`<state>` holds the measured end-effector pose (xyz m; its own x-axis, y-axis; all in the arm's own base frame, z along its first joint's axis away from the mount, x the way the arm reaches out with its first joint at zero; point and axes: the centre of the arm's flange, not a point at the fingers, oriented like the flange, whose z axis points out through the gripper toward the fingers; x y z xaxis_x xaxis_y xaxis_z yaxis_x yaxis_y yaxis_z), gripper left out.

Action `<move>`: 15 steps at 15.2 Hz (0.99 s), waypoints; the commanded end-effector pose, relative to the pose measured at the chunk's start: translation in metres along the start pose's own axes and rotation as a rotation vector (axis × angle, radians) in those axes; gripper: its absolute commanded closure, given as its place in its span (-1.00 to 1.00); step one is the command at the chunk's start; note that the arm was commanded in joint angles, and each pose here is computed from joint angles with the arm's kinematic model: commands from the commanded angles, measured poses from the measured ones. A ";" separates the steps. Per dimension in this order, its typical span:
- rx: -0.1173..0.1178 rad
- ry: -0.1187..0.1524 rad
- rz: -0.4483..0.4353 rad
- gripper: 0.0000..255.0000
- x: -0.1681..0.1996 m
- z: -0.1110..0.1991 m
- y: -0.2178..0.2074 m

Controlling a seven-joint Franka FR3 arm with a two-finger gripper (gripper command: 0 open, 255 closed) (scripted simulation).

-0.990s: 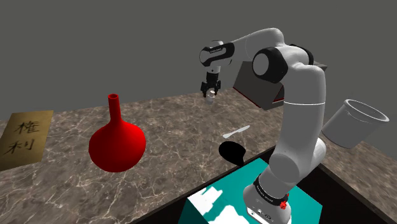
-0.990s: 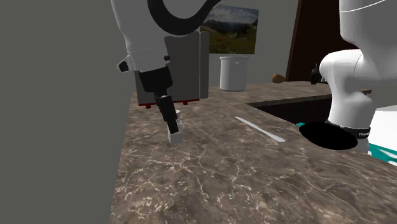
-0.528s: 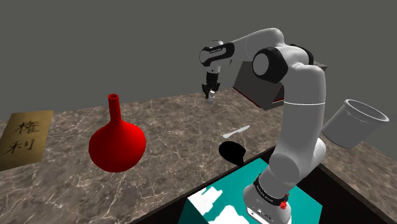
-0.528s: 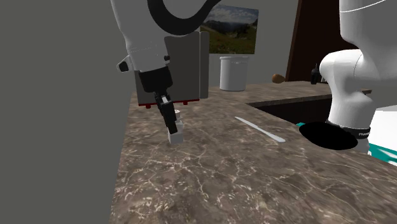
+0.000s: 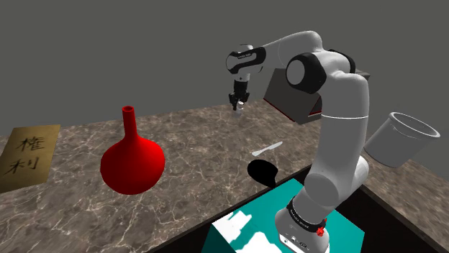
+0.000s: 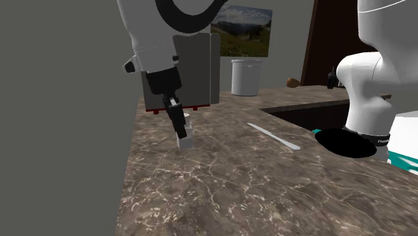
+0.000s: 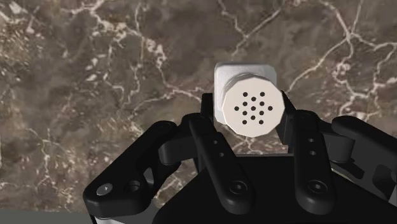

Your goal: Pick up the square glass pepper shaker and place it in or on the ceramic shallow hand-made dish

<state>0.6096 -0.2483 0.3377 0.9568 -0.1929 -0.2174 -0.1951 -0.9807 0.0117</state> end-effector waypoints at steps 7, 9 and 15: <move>0.000 0.000 0.000 1.00 -0.009 -0.040 -0.001; 0.000 0.000 0.000 1.00 -0.011 -0.050 -0.001; 0.000 0.000 0.000 1.00 -0.018 -0.081 0.000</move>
<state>0.6096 -0.2473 0.4147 0.9569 -0.1930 -0.2171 -0.1952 -0.9807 0.0119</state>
